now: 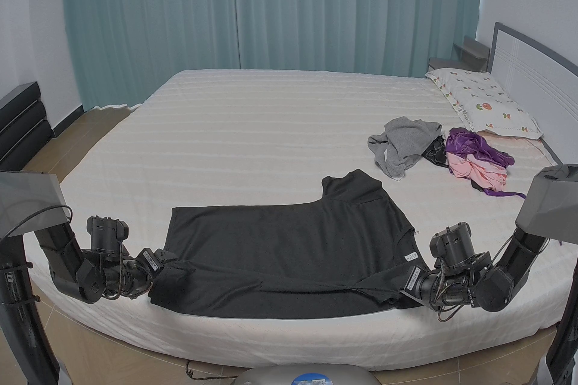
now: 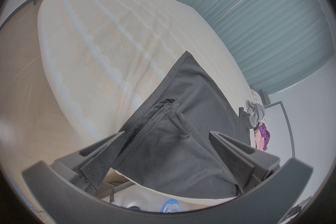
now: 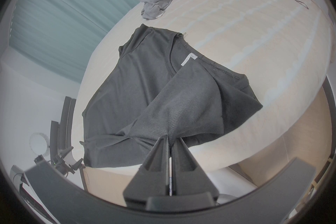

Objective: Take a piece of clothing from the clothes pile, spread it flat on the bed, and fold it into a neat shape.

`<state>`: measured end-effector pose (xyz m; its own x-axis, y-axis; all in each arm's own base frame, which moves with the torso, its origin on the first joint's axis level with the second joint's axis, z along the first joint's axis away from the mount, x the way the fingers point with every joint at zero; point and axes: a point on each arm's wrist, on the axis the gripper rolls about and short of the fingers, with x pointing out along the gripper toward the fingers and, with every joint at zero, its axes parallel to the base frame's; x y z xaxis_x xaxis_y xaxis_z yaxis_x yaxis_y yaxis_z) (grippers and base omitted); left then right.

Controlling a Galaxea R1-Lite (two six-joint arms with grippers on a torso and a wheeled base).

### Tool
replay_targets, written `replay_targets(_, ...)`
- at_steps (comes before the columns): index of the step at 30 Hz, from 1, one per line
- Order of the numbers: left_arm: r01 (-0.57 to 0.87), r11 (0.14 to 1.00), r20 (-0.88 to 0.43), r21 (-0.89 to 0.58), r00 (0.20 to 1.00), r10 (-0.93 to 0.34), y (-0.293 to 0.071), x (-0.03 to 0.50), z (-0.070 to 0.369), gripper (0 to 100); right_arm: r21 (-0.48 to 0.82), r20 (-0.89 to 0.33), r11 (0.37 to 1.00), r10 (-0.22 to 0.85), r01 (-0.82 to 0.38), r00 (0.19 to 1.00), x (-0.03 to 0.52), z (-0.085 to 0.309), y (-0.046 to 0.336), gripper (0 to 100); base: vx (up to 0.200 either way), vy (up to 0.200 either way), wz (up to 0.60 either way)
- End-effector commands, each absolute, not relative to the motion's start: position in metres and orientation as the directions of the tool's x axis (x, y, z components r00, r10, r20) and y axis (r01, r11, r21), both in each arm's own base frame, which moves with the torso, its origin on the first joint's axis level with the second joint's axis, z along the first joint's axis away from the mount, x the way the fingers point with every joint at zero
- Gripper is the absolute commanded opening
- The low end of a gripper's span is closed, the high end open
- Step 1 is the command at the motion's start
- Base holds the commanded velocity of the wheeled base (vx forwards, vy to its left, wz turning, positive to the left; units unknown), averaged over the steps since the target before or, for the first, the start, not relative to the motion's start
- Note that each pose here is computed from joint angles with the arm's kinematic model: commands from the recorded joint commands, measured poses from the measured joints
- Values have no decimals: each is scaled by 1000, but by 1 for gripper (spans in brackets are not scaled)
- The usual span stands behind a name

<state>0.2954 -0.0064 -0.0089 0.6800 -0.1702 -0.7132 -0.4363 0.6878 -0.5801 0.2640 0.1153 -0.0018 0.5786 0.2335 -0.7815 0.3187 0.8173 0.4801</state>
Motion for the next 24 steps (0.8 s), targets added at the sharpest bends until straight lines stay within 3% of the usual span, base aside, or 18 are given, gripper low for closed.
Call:
replay_targets(1,-436,688,-712,-581,681,-170,-6,295,-9,100,475,-784,826,239,305,572,257,1,116,0,0,0,0)
replay_targets(2,-436,688,-712,-581,681,-170,-6,295,-9,100,468,-788,831,238,301,567,256,0,115,100,0,0,0)
replay_targets(12,-432,691,-711,-580,683,-169,-7,295,-7,100,460,-773,845,231,272,591,256,7,106,100,0,0,0)
replay_targets(20,-402,687,-667,-606,727,-162,-7,295,-3,100,499,-740,815,224,295,634,285,11,68,100,0,0,0)
replay_targets(24,-401,687,-666,-606,728,-162,-7,295,-4,100,518,-738,806,251,287,627,292,8,57,100,200,0,0)
